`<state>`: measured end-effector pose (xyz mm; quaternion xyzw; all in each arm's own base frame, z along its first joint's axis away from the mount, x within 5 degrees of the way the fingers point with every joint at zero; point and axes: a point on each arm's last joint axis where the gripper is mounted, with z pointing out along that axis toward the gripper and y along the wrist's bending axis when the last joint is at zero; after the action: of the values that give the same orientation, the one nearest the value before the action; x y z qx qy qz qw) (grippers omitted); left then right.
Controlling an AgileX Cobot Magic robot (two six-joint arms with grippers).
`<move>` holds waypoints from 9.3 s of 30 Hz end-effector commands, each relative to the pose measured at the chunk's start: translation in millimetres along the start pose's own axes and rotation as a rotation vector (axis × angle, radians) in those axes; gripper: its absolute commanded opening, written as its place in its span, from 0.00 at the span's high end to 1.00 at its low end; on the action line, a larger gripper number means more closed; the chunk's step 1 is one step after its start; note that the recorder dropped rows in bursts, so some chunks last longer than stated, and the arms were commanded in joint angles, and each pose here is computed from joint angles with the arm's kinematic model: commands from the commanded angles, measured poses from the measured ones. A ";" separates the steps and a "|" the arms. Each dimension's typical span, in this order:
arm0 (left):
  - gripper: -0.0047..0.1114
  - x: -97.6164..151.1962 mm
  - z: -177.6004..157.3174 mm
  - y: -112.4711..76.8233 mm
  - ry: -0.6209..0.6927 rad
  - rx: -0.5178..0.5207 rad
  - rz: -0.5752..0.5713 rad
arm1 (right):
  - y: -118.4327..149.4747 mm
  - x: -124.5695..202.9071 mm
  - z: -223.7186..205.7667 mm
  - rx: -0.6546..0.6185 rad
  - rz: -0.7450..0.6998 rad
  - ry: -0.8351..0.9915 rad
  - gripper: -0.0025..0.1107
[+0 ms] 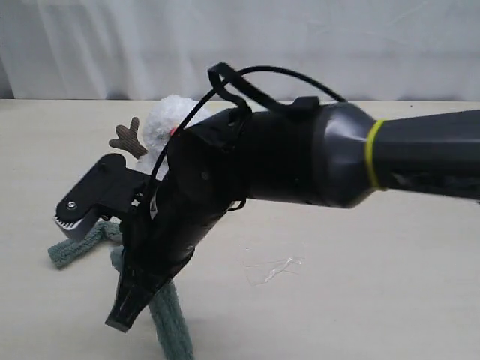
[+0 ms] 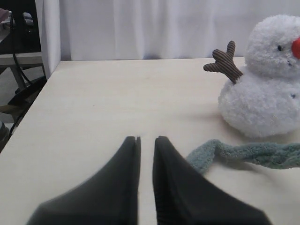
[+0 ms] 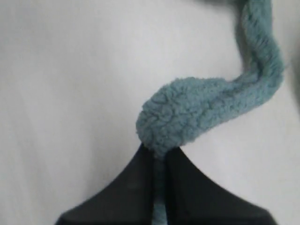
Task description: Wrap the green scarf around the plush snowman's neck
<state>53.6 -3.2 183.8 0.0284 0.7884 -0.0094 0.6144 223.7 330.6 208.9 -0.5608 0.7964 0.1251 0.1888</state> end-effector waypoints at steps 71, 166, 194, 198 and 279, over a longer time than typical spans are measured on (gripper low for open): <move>0.86 -0.3 0.2 -0.4 -0.011 0.008 -0.005 | -144.4 -46.5 -66.3 0.915 -0.427 0.067 0.94; 0.86 -0.3 0.2 -0.4 -0.011 0.008 -0.005 | -161.6 -17.4 -46.6 0.469 0.139 0.084 0.38; 0.86 -6.4 -0.1 2.3 -0.076 -0.029 0.162 | -119.2 -27.5 -171.4 0.434 0.152 -0.218 0.85; 0.86 -28.1 -4.5 1.0 -0.323 0.026 -0.212 | -111.6 -17.5 -174.5 0.460 0.143 -0.310 0.89; 0.49 -6.0 276.5 -55.6 -0.024 0.687 0.258 | -177.2 76.6 -41.6 0.494 0.395 -0.380 0.49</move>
<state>318.9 -68.4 117.8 0.3227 0.7410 -0.1778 0.5614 359.5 187.6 211.9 -0.3002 0.8510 0.0646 0.4259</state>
